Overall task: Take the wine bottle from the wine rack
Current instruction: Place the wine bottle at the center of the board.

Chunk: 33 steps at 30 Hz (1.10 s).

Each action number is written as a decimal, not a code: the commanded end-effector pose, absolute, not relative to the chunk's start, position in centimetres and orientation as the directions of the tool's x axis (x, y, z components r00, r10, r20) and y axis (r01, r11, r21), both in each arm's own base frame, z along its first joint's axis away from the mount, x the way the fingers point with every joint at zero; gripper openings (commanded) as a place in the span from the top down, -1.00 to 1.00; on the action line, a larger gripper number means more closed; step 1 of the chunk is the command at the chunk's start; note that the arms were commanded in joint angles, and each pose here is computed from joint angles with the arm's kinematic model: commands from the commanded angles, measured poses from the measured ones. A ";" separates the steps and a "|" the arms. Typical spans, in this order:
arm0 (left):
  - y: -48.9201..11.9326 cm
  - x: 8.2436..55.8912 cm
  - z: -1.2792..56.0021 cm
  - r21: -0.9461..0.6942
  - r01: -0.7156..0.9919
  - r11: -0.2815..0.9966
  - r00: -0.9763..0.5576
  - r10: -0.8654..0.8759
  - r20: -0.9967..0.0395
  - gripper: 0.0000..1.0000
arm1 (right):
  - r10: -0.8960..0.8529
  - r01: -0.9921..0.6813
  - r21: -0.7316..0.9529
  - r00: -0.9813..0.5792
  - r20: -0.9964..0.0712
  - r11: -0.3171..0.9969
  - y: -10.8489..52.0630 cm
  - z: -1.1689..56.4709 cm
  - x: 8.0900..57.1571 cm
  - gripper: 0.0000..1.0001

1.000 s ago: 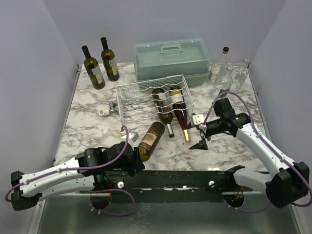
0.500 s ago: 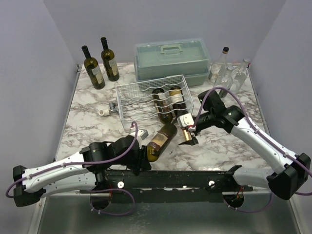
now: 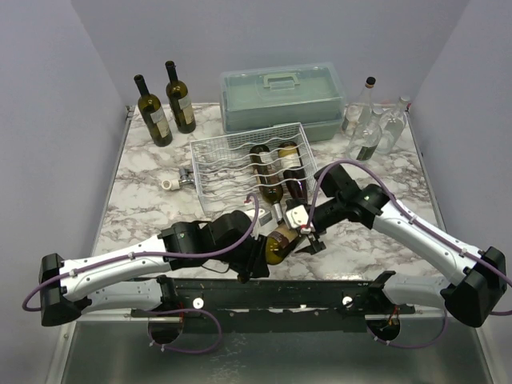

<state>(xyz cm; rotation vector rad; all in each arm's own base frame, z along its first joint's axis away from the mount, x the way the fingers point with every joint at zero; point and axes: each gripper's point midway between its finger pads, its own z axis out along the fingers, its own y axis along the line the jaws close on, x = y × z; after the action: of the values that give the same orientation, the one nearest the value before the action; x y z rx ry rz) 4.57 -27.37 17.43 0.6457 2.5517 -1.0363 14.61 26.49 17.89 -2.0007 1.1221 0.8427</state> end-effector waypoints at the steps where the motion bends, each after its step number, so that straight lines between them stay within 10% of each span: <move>1: -30.8 4.8 22.2 -0.637 0.612 0.469 -0.787 0.274 -0.553 1.00 | -0.475 -0.864 -0.284 0.472 -0.743 -0.415 25.6 16.6 14.3 -0.99; 18: -32.5 4.2 22.2 -0.682 0.616 0.394 -0.788 0.321 -0.526 1.00 | -0.457 -0.815 -0.319 0.546 -0.702 -0.483 24.7 13.9 12.8 -0.71; 29: -32.6 4.8 21.4 -0.694 0.602 0.394 -0.798 0.319 -0.511 0.99 | -0.433 -0.814 -0.309 0.536 -0.725 -0.491 24.1 13.4 11.4 0.94; 33: -32.4 5.4 21.5 -0.697 0.599 0.395 -0.801 0.295 -0.521 0.02 | -0.437 -0.830 -0.298 0.514 -0.739 -0.472 23.8 13.0 11.0 1.00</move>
<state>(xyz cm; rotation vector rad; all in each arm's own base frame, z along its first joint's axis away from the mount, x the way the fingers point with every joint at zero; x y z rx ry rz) 3.37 -29.87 17.13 0.8023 2.5973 -1.1964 12.42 23.99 13.43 -2.1120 1.0470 0.7166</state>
